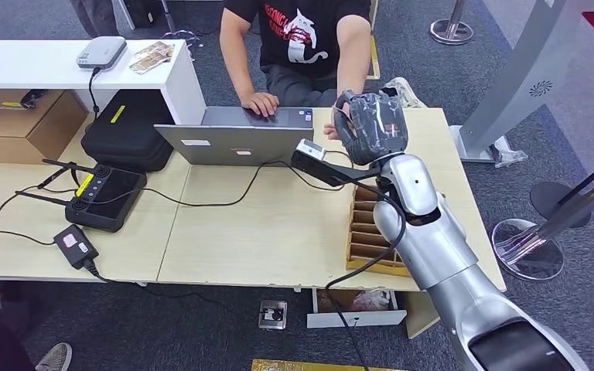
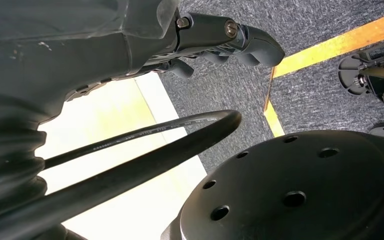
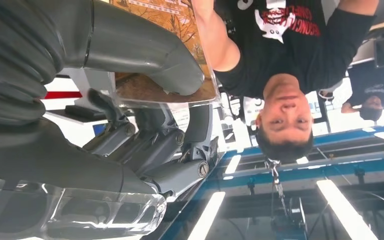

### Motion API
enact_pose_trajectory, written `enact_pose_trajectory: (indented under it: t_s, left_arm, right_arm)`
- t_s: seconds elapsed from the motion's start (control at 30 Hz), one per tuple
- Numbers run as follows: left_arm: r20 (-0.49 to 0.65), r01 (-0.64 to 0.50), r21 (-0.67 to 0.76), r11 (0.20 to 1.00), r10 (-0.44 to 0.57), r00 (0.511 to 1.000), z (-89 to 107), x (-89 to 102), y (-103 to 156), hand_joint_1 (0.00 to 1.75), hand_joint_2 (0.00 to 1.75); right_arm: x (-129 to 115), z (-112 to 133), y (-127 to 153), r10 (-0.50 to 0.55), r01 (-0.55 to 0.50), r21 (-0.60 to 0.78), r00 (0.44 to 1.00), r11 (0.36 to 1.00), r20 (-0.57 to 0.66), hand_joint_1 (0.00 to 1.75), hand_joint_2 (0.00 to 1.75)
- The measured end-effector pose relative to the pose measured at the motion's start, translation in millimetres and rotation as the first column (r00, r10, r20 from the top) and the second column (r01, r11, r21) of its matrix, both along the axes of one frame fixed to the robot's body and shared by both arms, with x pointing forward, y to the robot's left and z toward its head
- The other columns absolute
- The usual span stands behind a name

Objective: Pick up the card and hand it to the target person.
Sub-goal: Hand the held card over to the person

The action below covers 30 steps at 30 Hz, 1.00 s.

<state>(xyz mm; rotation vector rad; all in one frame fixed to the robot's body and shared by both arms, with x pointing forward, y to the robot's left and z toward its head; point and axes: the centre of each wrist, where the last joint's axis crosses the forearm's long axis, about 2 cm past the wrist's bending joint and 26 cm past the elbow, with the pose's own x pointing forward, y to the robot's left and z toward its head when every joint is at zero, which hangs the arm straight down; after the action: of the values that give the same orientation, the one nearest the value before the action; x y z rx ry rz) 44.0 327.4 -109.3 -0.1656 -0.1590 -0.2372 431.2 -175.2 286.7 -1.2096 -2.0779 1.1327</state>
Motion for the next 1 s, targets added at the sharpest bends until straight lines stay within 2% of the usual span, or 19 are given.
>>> enact_pose_trajectory:
  t_s: [0.03,0.77,0.9,1.0]
  left_arm:
    - [-0.001,-0.001,0.0,1.0,0.001,1.0,0.0,0.0,0,0.0,1.75]
    - [-0.003,-0.046,-0.003,0.999,0.046,0.999,-0.4,-3.2,-1,0.0,1.75]
    - [-0.007,-0.07,-0.008,0.997,0.07,0.997,-0.7,-6.1,-1,0.0,1.75]
    - [-0.009,-0.089,-0.009,0.996,0.089,0.996,-0.8,-8.3,0,0.0,1.75]
  right_arm:
    - [1,0,1,-0.001,0.001,0.0,1.0,1.0,-0.005,0.0,1.75]
    - [5,-9,20,0.015,-0.017,-0.015,0.994,1.0,-0.112,0.0,1.75]
    - [-2,-3,9,0.069,-0.065,0.027,0.979,0.998,-0.19,0.0,1.75]
    - [-9,0,-8,0.164,-0.14,0.109,0.952,0.984,-0.258,0.0,1.75]
